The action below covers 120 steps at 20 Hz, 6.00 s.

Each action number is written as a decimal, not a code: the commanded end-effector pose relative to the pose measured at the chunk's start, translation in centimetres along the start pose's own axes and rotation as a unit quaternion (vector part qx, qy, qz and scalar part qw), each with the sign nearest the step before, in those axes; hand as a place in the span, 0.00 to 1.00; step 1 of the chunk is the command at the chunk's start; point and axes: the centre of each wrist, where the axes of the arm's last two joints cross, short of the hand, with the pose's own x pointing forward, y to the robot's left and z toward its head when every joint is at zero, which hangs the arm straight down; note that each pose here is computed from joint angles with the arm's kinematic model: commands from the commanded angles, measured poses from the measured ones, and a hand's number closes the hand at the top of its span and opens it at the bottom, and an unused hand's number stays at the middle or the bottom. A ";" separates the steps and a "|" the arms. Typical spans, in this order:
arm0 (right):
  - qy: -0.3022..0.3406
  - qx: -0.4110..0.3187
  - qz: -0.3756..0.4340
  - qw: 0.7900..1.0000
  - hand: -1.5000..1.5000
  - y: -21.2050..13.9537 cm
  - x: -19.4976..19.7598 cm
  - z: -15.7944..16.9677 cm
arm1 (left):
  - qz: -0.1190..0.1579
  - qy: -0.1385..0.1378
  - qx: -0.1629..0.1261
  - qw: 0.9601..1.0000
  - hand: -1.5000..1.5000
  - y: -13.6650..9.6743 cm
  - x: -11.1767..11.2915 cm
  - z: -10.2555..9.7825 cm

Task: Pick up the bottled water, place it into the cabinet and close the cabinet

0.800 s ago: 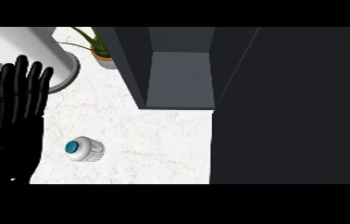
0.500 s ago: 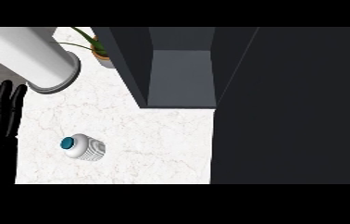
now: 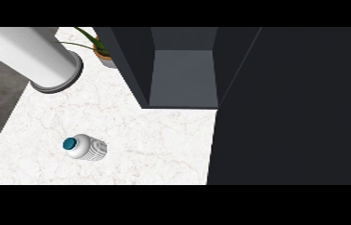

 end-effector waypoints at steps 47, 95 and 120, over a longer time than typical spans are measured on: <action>-0.008 0.003 -0.012 1.000 0.00 5.6 5.2 1.5 | -0.059 0.082 0.038 0.994 0.00 4.1 -5.4 -0.7; 0.002 0.002 -0.010 1.000 0.00 5.6 6.6 2.4 | -0.067 0.141 0.040 0.987 0.00 3.9 -27.6 4.3; 0.013 0.007 0.000 1.000 0.00 6.5 4.1 2.8 | 0.074 0.101 0.024 0.992 1.00 2.1 -29.3 1.8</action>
